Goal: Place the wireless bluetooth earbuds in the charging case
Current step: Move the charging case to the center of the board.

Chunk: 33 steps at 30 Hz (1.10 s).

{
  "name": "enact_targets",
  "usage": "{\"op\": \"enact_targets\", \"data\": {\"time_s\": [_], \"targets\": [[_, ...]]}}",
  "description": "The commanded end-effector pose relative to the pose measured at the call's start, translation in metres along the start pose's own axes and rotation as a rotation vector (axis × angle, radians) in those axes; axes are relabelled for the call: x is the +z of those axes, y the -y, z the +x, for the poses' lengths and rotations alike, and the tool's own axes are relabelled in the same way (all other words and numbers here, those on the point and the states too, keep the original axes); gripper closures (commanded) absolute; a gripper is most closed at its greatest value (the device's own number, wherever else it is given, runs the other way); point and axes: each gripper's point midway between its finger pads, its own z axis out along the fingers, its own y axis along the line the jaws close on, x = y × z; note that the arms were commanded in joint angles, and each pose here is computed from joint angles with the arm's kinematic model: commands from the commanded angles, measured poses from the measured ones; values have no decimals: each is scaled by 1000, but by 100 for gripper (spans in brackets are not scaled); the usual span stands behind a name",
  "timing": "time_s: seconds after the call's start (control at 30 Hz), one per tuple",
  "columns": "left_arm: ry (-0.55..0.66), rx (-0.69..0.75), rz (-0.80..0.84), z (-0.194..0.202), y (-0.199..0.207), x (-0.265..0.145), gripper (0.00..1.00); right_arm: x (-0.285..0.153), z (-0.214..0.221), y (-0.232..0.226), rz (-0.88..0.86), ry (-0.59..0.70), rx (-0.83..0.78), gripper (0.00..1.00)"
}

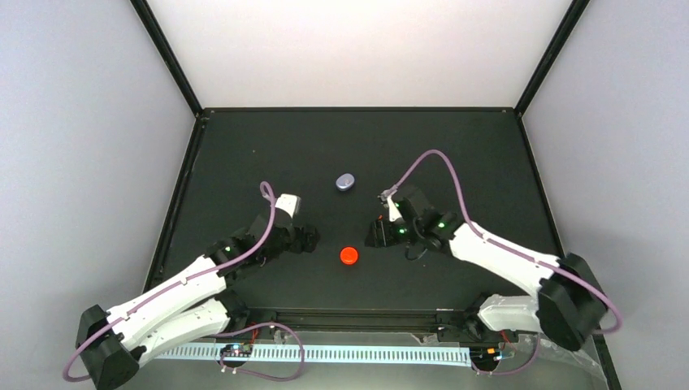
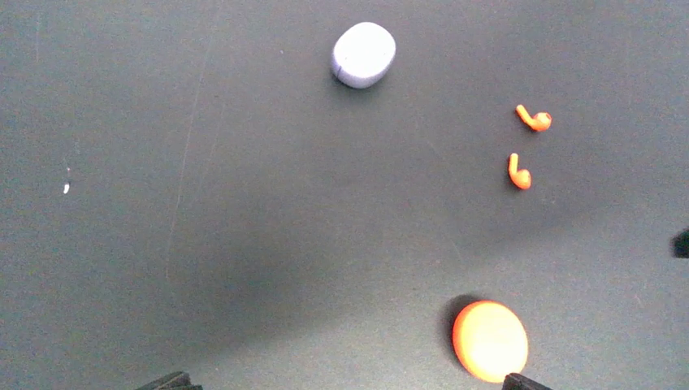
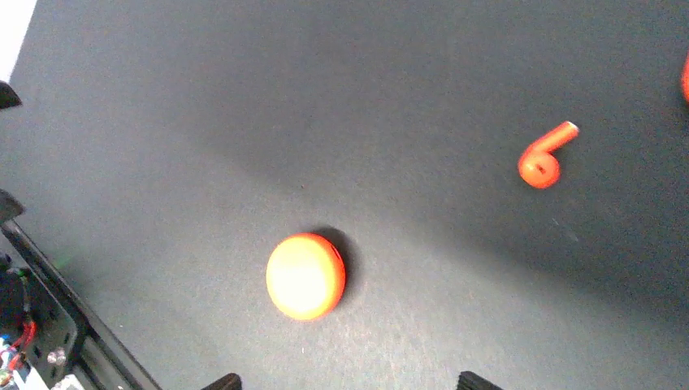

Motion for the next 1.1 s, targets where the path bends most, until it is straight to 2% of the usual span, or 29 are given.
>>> {"op": "enact_targets", "data": {"time_s": [0.0, 0.23, 0.33, 0.73, 0.97, 1.07], "targets": [[59, 0, 53, -16, 5, -6, 1, 26, -19, -21, -85, -8, -18, 36], [47, -5, 53, -13, 3, -5, 1, 74, -5, 12, 74, -111, -21, 64], [53, -9, 63, -12, 3, -7, 1, 85, 10, 13, 88, -156, -42, 71], [38, -14, 106, -8, 9, -9, 2, 107, 48, -22, 40, -244, -98, 76], [36, -28, 122, -8, 11, -11, 2, 108, 51, -50, -20, -263, -166, 76], [37, -39, 121, -8, 11, -13, 2, 100, 42, -58, -41, -229, -207, 75]]}}
